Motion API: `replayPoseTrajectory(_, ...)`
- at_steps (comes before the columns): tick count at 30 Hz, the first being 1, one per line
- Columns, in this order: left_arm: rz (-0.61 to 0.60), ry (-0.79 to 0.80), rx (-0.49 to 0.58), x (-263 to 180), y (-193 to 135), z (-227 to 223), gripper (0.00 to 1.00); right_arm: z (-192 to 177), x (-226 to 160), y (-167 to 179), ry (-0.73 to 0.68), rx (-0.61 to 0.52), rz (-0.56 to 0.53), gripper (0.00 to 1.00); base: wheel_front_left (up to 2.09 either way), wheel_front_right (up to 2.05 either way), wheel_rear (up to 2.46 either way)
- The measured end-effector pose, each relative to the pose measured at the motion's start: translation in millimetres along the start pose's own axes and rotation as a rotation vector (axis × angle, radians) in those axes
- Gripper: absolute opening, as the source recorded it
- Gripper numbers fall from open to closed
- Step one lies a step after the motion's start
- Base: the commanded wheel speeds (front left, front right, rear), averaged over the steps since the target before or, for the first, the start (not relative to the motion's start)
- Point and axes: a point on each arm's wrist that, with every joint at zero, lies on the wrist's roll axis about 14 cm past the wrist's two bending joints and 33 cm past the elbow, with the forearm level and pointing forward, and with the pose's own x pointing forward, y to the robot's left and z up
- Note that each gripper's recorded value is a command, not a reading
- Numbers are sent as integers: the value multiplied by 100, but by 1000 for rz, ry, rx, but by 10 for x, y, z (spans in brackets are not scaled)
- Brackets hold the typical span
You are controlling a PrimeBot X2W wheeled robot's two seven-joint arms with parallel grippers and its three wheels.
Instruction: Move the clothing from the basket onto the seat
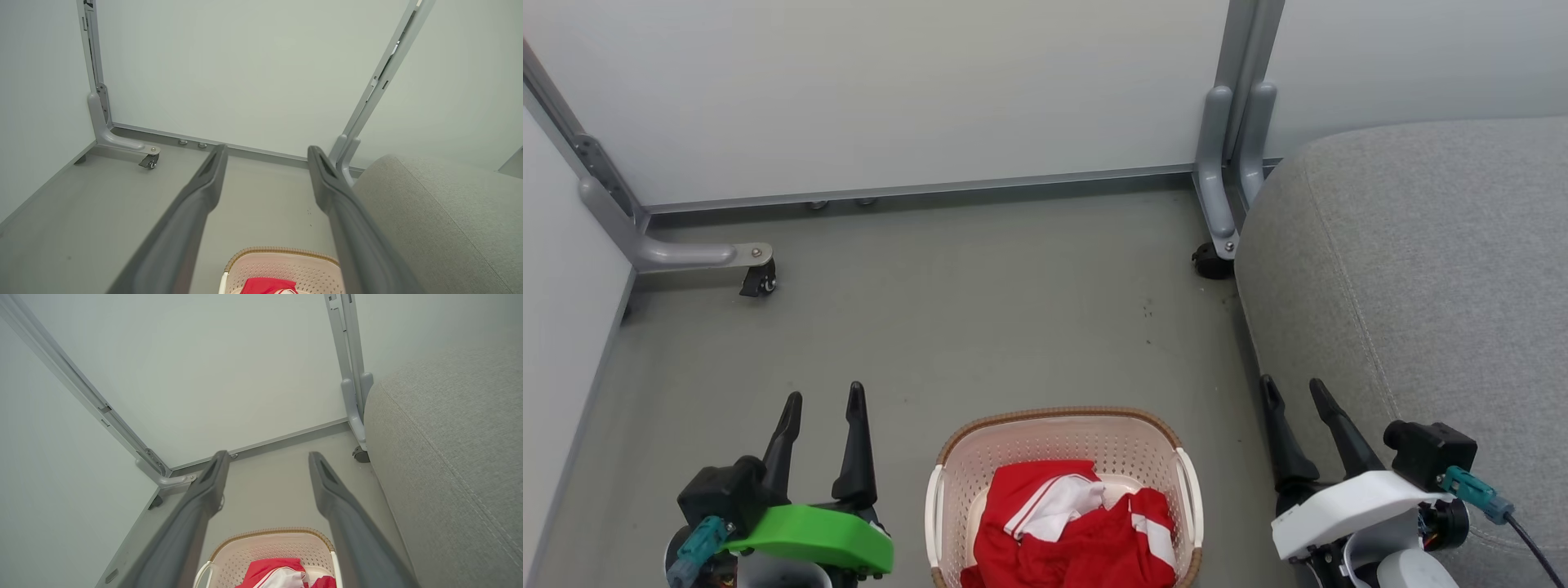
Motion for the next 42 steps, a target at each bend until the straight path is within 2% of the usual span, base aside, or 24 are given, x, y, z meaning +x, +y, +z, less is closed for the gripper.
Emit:
replayPoseTrajectory(23,-98,-40,222,-55,-219,26,100,-15,-67,153,-14,-202,67,100,0,0,0)
replayPoseTrajectory(42,-152,-75,366,-112,-331,39,100,-17,-87,303,-34,-341,131,100,0,0,0)
